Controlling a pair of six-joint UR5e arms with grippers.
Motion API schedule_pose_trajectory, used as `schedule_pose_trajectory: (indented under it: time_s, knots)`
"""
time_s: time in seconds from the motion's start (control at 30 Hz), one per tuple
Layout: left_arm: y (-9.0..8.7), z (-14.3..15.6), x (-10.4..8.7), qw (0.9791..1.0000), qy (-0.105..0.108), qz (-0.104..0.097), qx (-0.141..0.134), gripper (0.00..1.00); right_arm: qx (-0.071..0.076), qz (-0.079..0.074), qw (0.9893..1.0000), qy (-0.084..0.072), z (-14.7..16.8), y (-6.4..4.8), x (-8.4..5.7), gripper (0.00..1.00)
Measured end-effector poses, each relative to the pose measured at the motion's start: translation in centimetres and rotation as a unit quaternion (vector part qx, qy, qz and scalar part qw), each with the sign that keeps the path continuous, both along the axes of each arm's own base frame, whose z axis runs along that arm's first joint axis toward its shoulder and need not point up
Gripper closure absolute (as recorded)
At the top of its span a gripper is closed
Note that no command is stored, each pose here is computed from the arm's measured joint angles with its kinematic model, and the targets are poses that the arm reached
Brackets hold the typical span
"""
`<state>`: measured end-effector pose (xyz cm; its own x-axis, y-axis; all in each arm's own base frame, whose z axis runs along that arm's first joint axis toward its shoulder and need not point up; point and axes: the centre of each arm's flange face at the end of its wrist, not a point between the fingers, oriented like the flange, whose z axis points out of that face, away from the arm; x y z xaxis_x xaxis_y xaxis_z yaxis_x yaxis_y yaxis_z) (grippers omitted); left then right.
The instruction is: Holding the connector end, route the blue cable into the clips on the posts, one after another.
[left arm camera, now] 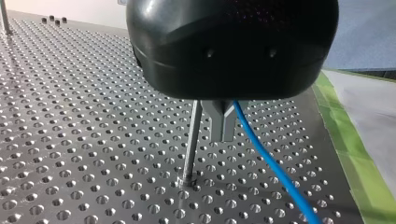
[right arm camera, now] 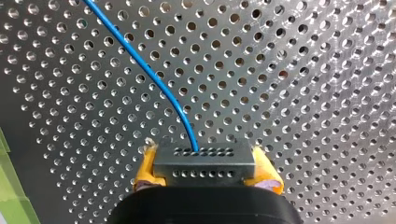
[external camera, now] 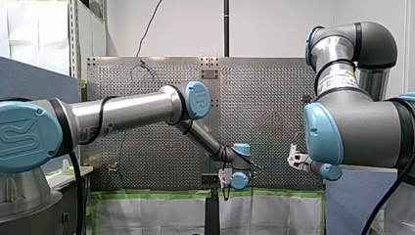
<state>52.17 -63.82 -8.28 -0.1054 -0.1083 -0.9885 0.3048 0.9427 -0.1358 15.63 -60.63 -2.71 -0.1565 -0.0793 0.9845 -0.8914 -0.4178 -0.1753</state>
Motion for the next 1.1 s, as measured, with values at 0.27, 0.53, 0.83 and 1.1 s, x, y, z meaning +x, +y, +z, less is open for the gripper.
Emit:
schedule_pose_trajectory:
  time_s: [0.27, 0.53, 0.83, 1.1]
  knots:
    - [-0.2, -0.1, 0.1, 0.9998, 0.002, -0.018, -0.002, 1.00, 0.004, -0.001, 1.0000, 0.000, -0.7, -0.2, 0.2, 1.00]
    - [0.4, -1.3, 0.4, 0.9997, 0.008, -0.023, -0.002, 1.00, 0.000, 0.002, 1.0000, -0.001, -0.7, -0.6, 0.6, 1.00]
    - [1.3, -1.2, 1.9, 0.9995, 0.008, -0.020, -0.021, 1.00, -0.004, 0.000, 1.0000, -0.001, -0.2, -1.5, 1.0, 1.00]
    - [0.3, 0.6, 3.3, 0.9984, -0.006, -0.029, -0.049, 1.00, -0.003, -0.001, 1.0000, -0.002, 0.1, -2.2, 1.2, 1.00]
